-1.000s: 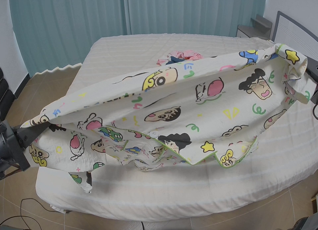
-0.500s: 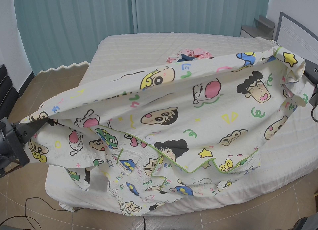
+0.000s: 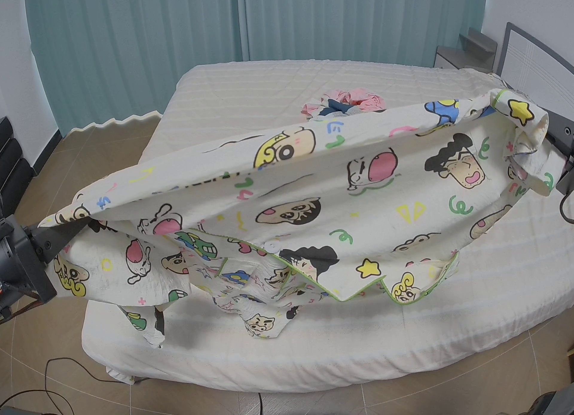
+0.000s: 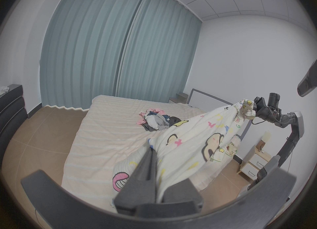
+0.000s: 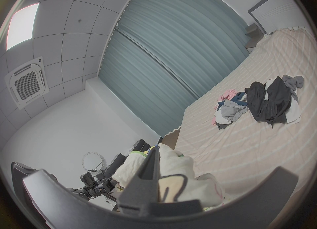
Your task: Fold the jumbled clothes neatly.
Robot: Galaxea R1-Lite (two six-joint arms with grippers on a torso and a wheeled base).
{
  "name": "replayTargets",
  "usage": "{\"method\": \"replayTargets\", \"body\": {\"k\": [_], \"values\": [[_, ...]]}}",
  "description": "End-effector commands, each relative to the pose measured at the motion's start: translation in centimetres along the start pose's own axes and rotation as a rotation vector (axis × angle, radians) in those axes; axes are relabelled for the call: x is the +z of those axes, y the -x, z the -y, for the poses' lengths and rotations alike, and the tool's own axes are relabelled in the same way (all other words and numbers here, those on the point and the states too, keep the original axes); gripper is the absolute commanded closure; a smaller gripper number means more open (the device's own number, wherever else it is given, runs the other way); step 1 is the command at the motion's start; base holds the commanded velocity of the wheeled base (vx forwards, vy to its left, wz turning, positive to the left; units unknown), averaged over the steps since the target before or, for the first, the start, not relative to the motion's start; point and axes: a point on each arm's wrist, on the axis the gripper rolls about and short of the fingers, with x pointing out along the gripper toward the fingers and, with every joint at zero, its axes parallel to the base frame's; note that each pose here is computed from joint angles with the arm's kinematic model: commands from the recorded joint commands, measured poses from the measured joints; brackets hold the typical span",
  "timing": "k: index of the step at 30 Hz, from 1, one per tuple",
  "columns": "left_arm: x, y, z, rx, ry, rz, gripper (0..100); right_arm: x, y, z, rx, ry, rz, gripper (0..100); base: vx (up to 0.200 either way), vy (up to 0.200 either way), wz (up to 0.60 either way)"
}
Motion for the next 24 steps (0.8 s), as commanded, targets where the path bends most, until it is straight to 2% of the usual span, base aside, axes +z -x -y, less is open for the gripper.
{"method": "replayTargets", "body": {"k": [1, 9, 24], "values": [[-0.09, -0.19, -0.03, 0.002, 0.0, -0.007, 100, -0.02, 0.0, 0.0, 0.001, 0.0, -0.001, 100, 0.2, 0.0, 0.0], [-0.14, -0.19, -0.04, 0.002, -0.001, -0.009, 100, -0.11, -0.04, 0.08, -0.002, -0.001, -0.005, 100, 0.2, 0.0, 0.0], [-0.36, -0.13, -0.05, -0.003, 0.034, -0.015, 100, -0.16, -0.08, 0.13, -0.003, -0.014, -0.008, 100, 0.0, 0.0, 0.0]]}}
